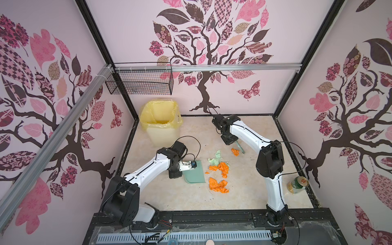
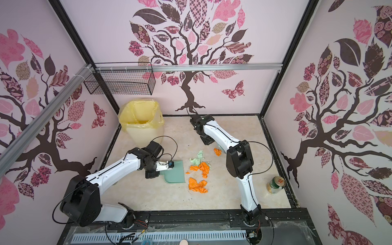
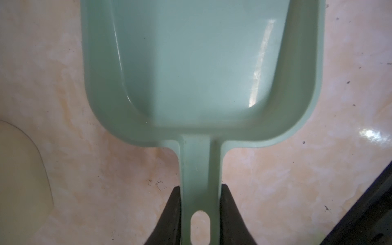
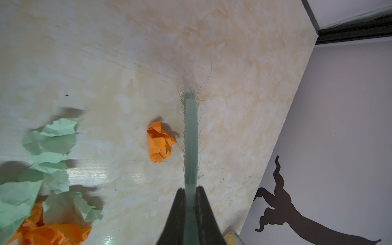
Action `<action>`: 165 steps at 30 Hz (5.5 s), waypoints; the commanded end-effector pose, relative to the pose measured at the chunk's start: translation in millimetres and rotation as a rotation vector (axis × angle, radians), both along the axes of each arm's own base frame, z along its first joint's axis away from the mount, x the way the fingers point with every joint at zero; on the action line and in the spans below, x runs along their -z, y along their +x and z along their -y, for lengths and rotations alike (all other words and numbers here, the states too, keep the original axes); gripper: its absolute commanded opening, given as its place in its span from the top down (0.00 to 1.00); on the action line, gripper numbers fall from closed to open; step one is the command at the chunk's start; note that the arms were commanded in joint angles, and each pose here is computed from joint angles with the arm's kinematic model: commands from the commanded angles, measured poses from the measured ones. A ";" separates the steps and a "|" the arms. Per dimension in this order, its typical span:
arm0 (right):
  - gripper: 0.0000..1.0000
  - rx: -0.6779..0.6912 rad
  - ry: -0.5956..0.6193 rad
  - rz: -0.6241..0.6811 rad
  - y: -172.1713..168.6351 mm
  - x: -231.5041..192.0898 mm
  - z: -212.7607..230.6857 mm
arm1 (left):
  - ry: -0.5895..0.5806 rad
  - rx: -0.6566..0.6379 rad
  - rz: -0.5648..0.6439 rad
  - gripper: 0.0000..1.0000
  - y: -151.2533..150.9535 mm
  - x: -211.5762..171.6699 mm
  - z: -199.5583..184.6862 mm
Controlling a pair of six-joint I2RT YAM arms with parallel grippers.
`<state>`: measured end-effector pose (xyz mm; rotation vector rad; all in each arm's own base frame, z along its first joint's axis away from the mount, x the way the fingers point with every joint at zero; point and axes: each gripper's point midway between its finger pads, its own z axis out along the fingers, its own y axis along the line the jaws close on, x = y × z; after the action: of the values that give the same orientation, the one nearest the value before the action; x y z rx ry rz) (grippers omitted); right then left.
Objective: Sweep away the paper scraps from the table
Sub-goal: 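Lift the brush and reach back to scraps farther from the dustpan, then sweep the scraps with the brush into the dustpan held by the left gripper, then lift the brush with the right gripper and move it back over remaining scraps, then lift the filled green dustpan toward the yellow bin with the left gripper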
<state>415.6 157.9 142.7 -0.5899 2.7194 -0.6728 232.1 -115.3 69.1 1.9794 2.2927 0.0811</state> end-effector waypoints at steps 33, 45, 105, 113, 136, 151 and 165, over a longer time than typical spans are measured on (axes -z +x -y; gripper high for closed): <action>1.00 -0.133 0.379 -0.088 -98.8 -37.7 -156.1 | -0.021 -0.054 -0.012 1.00 8.2 3.5 7.6; 1.00 -0.171 0.485 -0.157 -130.7 -39.0 -191.3 | -0.039 -0.062 -0.015 1.00 7.8 7.5 10.5; 1.00 0.008 0.393 -0.124 -115.9 4.1 -171.4 | -0.087 -0.092 -0.046 1.00 5.2 22.1 7.6; 1.00 -0.031 0.499 -0.118 -122.1 -25.5 -199.8 | -0.086 -0.092 -0.048 1.00 3.9 22.2 7.0; 1.00 0.023 0.476 0.075 -104.5 -113.1 -122.5 | -0.232 -0.185 0.029 1.00 26.6 20.8 14.0; 1.00 0.095 0.395 0.051 -87.3 -73.1 -76.3 | -0.378 -0.167 0.035 1.00 17.4 -5.8 27.4; 1.00 0.171 0.380 0.088 -83.2 -72.9 -27.2 | -0.425 -0.124 0.127 1.00 7.5 -82.4 25.2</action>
<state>334.4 197.7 181.4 -0.2732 2.8129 -0.2424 238.4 -136.6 121.3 1.5859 2.1946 -0.2325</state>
